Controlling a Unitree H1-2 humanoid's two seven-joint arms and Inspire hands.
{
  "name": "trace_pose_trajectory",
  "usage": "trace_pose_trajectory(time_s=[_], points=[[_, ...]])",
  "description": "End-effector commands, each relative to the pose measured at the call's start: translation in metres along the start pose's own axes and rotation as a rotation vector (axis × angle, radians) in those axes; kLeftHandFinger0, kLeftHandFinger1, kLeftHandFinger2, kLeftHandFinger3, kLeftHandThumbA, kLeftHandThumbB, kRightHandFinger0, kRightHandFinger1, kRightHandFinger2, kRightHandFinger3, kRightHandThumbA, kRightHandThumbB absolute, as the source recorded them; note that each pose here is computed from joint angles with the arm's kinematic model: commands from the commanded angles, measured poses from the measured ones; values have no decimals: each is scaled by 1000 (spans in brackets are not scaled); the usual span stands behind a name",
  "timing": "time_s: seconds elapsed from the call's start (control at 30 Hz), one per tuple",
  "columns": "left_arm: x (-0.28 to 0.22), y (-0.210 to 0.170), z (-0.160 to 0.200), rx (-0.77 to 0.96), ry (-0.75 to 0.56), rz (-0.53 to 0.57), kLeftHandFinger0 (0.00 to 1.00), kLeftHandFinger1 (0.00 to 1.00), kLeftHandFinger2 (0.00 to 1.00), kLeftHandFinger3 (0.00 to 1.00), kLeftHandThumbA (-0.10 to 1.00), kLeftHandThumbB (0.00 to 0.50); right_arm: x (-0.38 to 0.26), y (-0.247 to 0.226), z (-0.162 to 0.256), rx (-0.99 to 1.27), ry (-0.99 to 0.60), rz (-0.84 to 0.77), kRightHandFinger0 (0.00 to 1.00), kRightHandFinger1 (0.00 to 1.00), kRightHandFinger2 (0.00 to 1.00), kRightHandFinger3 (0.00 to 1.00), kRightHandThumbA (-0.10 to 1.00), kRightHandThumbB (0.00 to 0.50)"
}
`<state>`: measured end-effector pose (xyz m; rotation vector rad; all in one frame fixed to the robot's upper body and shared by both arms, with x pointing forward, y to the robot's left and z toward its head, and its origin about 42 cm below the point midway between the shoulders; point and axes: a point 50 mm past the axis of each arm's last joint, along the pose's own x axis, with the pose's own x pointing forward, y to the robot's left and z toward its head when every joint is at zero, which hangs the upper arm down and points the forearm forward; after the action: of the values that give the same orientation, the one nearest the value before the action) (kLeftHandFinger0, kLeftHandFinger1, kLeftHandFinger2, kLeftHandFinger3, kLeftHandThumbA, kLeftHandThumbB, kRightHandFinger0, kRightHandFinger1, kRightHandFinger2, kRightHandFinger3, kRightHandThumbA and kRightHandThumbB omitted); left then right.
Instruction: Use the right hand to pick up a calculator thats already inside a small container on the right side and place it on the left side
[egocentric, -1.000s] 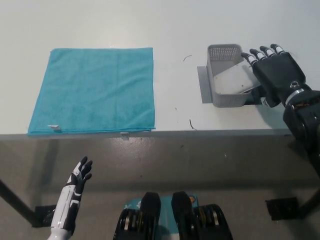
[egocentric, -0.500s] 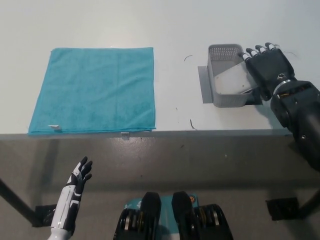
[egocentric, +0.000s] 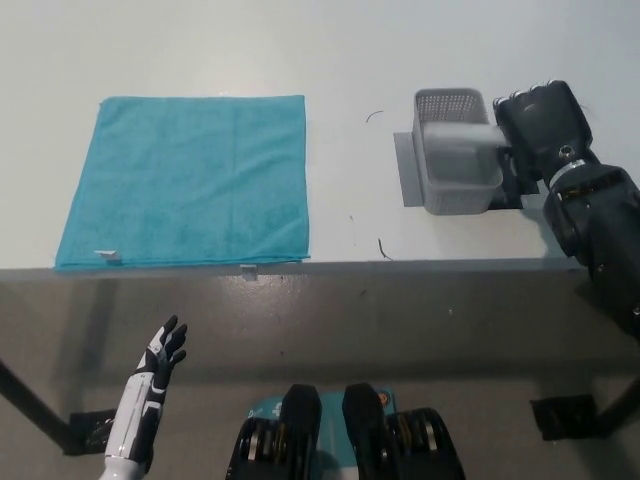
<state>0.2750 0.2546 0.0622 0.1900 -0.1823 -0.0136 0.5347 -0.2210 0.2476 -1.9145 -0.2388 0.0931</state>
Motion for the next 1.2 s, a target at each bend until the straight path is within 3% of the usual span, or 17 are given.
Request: trace_pose_trajectory(time_s=[0.0,0.1,0.13,0.2,0.27,0.33,0.43,0.5,0.53,0.6,0.7,0.8,1.0,1.03,1.07,1.17], points=[[7,10,12,21,-89,8,1000,1000,1000,1000,1000,0,13,-42,-14,17,-63,-434,0,3,283,290,-100,327],[9,11,13,27,-90,9,1000,1000,1000,1000,1000,0,14,-45,-13,36,-73,-461,0,0,282,251,-100,326],[9,10,13,26,-92,10,1000,1000,1000,1000,1000,0,14,-46,-13,57,-70,-466,0,30,353,174,-100,311],[10,10,14,23,-94,11,1000,1000,1000,1000,1000,0,13,-49,-14,70,-78,-502,0,99,472,123,-100,305],[11,11,13,24,-96,13,1000,1000,1000,1000,1000,0,13,-51,-16,93,-76,-521,0,195,602,157,-100,283],[11,11,13,26,-96,10,1000,1000,1000,1000,1000,0,13,-55,-17,76,-63,-534,0,313,737,321,-100,261],[13,11,14,28,-98,11,1000,1000,1000,1000,1000,0,13,-69,-21,120,-59,-578,0,278,719,588,-100,250],[14,11,14,26,-99,12,1000,1000,1000,1000,1000,0,12,-77,-23,139,-58,-604,0,264,708,625,-100,264],[16,11,15,28,-104,14,1000,1000,1000,1000,1000,0,12,-90,-25,148,-54,-616,0,291,752,686,-100,264],[21,12,17,19,-111,21,1000,1000,1000,1000,1000,0,15,-107,-27,136,-45,-642,0,320,792,719,-100,238],[21,13,17,24,-109,27,1000,1000,1000,1000,1000,0,16,-127,-27,130,-50,-711,0,304,771,700,-100,273],[20,13,17,7,-103,28,1000,1000,1000,1000,1000,0,15,-142,-27,103,-49,-734,0,301,774,712,-100,218],[20,14,17,14,-112,30,1000,1000,1000,1000,1000,0,15,-171,-18,148,-100,-812,0,318,778,706,-100,189],[20,14,17,14,-112,30,1000,1000,1000,1000,1000,0,15,-173,-17,152,-105,-820,0,350,814,740,-100,173],[20,14,17,22,-111,30,1000,1000,1000,1000,1000,0,15,-180,-12,142,-111,-819,0,339,780,700,-100,215],[20,13,16,14,-111,33,1000,1000,1000,1000,1000,0,18,-192,2,156,-129,-803,0,261,722,634,-100,240]])
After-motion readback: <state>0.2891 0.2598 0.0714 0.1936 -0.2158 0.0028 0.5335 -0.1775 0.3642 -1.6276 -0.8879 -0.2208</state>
